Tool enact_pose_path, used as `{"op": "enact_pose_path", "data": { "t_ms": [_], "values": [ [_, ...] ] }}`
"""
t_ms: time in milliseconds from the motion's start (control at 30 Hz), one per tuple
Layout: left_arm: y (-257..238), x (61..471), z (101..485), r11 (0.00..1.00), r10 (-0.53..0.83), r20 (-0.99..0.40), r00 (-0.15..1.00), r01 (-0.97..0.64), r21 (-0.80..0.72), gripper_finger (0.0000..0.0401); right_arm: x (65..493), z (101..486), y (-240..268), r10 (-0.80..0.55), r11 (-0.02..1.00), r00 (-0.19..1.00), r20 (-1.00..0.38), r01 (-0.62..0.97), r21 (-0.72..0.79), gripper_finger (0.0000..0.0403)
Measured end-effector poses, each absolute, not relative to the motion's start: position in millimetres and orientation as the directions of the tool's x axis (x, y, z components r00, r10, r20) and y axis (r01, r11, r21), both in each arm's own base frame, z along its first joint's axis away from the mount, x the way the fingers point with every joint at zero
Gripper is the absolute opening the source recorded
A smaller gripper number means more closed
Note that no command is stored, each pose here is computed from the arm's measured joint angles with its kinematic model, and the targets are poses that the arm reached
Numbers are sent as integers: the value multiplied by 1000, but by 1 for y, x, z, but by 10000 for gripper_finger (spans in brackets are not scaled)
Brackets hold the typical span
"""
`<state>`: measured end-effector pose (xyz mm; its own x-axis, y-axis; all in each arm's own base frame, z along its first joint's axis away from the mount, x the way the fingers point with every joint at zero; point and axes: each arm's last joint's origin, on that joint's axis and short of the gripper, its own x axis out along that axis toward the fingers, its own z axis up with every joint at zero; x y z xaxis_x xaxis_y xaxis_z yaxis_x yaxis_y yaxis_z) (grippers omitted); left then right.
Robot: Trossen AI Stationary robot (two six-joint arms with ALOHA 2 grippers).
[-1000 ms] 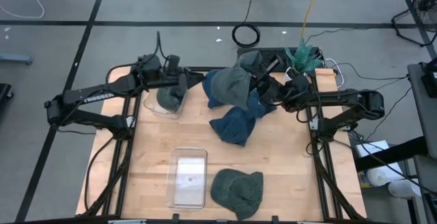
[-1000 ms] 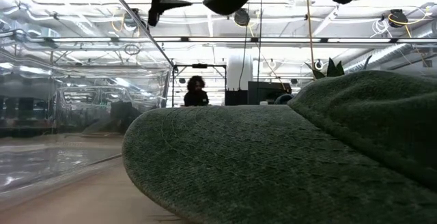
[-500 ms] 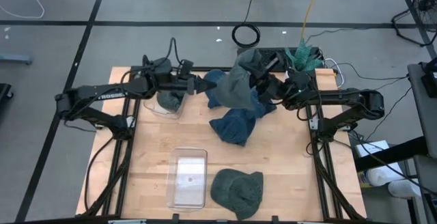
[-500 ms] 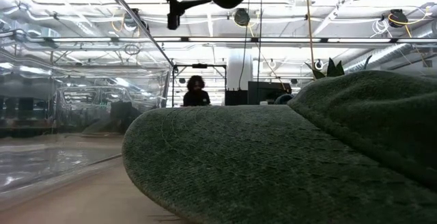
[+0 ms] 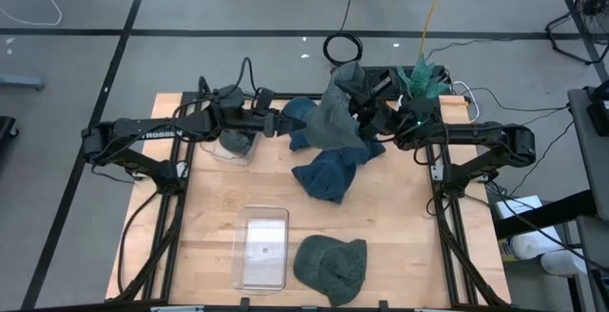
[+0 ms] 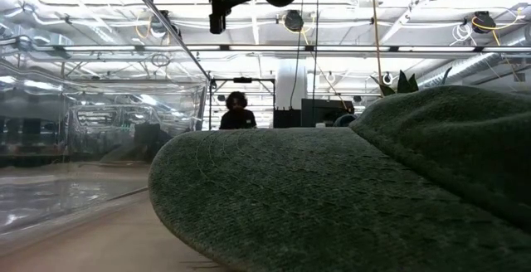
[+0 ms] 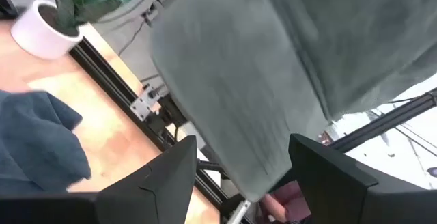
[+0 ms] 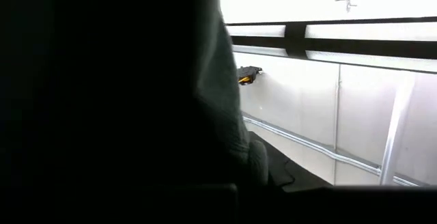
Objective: Pick & Place hat
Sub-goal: Put the top green cap into the top transparent bin
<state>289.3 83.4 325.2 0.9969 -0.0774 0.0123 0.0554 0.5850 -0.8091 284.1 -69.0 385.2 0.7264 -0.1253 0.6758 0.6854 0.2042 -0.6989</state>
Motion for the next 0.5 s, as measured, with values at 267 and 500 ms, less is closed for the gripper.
{"op": "enact_pose_path", "data": {
  "t_ms": [267, 500],
  "values": [
    [75, 291, 332, 584, -102, 75, 992, 121, -803, 241, 282, 389, -76, -142, 213, 719, 681, 694, -688, 0],
    [78, 290, 339, 640, -71, 144, 987, 156, -752, 241, 287, 384, -78, -157, 256, 762, 628, 646, -719, 0]
  ]
}}
